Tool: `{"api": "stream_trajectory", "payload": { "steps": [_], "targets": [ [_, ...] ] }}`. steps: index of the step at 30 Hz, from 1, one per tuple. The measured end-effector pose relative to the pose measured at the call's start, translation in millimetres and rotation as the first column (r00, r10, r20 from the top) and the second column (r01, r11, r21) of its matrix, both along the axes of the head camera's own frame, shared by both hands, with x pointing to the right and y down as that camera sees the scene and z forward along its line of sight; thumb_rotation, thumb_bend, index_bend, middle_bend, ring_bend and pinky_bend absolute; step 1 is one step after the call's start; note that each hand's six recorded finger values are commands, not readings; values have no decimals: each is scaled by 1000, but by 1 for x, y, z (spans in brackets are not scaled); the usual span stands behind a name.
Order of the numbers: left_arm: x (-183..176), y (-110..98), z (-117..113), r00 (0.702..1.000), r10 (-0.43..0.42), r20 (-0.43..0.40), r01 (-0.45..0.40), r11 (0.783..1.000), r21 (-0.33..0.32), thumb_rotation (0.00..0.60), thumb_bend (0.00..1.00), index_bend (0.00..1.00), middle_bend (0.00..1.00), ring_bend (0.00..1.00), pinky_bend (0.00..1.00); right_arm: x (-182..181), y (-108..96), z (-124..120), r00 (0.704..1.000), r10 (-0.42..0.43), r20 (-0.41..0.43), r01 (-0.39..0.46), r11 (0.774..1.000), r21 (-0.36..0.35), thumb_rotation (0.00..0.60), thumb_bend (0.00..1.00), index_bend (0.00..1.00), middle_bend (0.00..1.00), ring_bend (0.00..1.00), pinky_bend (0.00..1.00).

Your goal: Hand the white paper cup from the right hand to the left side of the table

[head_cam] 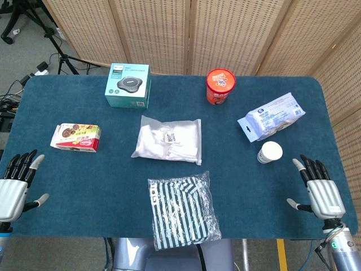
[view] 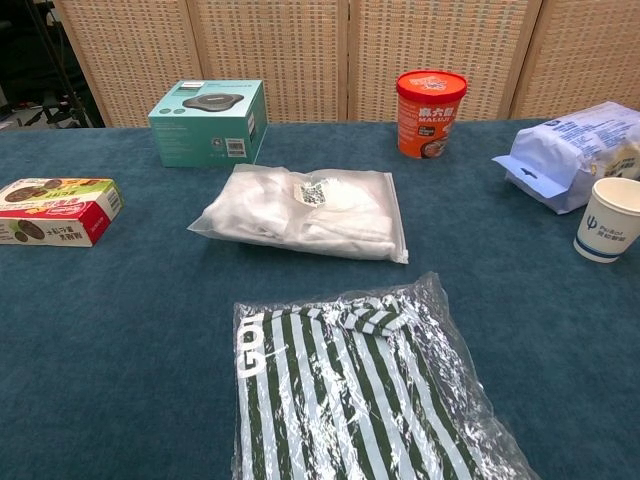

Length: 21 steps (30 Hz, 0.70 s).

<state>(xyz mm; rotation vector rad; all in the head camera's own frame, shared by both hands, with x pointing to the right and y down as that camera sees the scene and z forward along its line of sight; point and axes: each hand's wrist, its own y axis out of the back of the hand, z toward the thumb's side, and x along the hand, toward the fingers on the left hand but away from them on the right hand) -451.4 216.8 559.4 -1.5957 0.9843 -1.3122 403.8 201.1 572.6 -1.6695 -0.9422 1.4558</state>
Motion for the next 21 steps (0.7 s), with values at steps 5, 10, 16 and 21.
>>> {"api": "stream_trajectory", "payload": {
  "steps": [5, 10, 16, 21],
  "targets": [
    [1, 1, 3, 1000, 3, 1, -3, 1000, -14, 600, 132, 0, 0, 0, 0, -19, -23, 3, 999, -50, 3, 50, 996, -70, 600, 131, 5, 0, 0, 0],
    [3, 2, 5, 1000, 11, -4, -12, 1000, -22, 600, 139, 0, 0, 0, 0, -34, -53, 11, 996, -84, -43, 77, 988, -134, 600, 131, 28, 0, 0, 0],
    [3, 2, 10, 1000, 8, -3, -8, 999, -45, 600, 142, 0, 0, 0, 0, -53, -81, 27, 992, -97, -82, 76, 972, -222, 600, 131, 39, 0, 0, 0],
    [3, 2, 14, 1000, 11, 0, -11, 998, -59, 600, 144, 0, 0, 0, 0, -65, -107, 52, 994, -67, -86, 37, 948, -316, 600, 131, 57, 0, 0, 0]
  ]
}}
